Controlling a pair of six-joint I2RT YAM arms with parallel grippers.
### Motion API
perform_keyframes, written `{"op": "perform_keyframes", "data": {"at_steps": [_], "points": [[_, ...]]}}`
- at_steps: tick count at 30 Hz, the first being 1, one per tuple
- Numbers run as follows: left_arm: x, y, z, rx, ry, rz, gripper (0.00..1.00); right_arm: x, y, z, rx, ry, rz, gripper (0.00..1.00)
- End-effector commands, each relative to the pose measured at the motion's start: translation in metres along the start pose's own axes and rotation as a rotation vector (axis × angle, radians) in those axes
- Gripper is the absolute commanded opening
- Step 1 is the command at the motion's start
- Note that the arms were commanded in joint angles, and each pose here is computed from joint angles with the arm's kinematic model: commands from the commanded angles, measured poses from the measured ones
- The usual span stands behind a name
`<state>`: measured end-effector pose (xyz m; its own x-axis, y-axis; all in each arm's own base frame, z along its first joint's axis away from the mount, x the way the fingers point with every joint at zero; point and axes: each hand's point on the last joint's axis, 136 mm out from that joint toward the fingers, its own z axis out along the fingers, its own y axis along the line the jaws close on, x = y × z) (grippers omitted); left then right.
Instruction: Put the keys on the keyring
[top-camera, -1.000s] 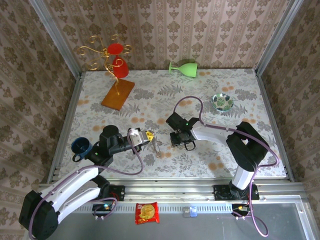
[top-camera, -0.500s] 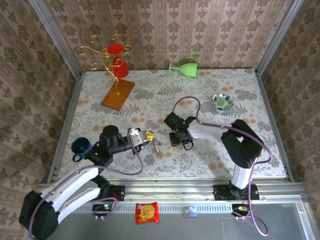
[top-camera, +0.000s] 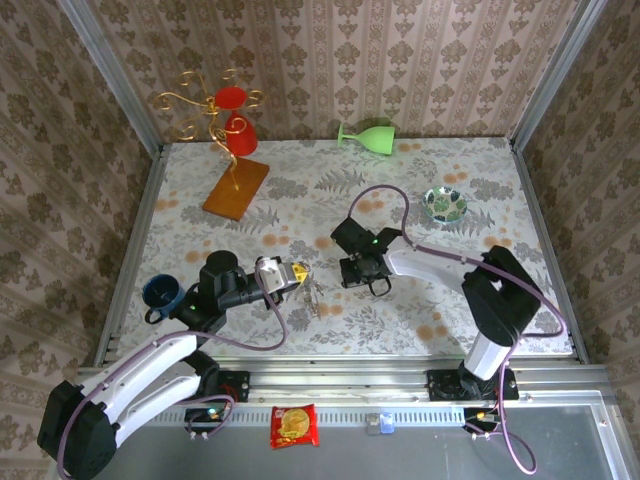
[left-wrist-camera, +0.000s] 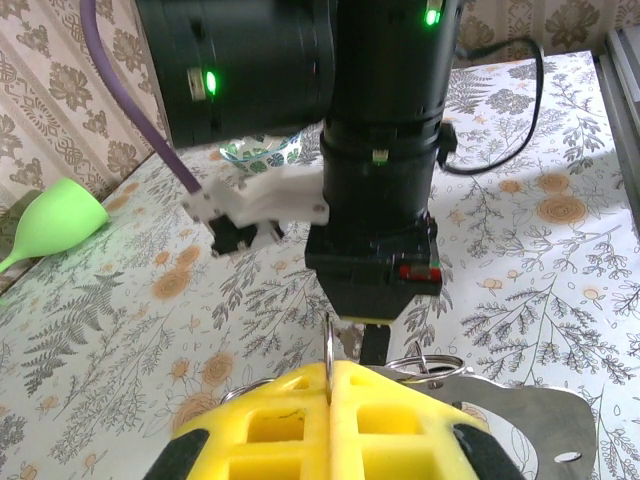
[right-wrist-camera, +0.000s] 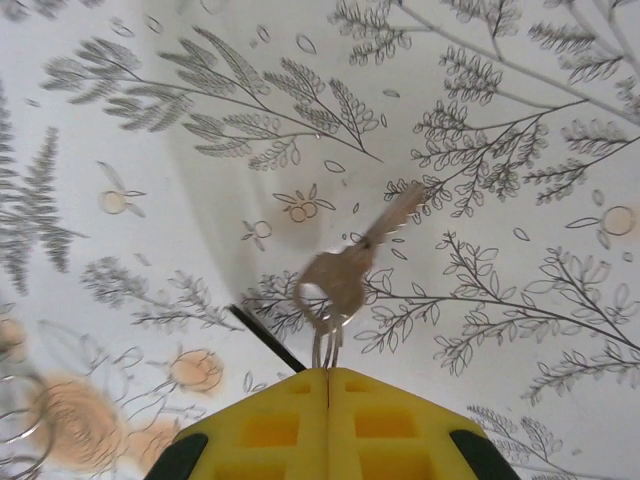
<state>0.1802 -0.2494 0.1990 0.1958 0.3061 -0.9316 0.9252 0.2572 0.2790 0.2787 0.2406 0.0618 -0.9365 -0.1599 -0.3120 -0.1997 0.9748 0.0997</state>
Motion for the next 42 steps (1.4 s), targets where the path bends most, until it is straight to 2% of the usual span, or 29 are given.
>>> {"op": "perform_keyframes", "data": {"at_steps": [1, 12, 19, 27, 32, 42], "points": [[-0.009, 0.0, -0.001, -0.006, -0.03, 0.034, 0.0, 0.013, -0.009, -0.008, 0.02, 0.025, -0.017, 0.0], [-0.008, 0.0, -0.001, -0.004, -0.027, 0.032, 0.0, 0.022, 0.013, 0.005, -0.121, 0.046, -0.079, 0.0], [-0.008, 0.0, -0.001, -0.008, -0.021, 0.021, 0.0, 0.017, 0.033, -0.008, -0.264, 0.001, -0.108, 0.0], [-0.006, 0.001, -0.001, -0.017, -0.011, 0.019, 0.0, 0.034, 0.019, -0.003, -0.199, 0.079, -0.146, 0.0], [-0.005, 0.002, -0.001, -0.018, -0.008, 0.019, 0.0, 0.044, 0.026, 0.01, -0.208, 0.188, -0.143, 0.0], [-0.002, 0.001, -0.002, -0.021, 0.004, 0.019, 0.0, 0.057, 0.025, 0.026, -0.166, 0.246, -0.16, 0.0]]}}
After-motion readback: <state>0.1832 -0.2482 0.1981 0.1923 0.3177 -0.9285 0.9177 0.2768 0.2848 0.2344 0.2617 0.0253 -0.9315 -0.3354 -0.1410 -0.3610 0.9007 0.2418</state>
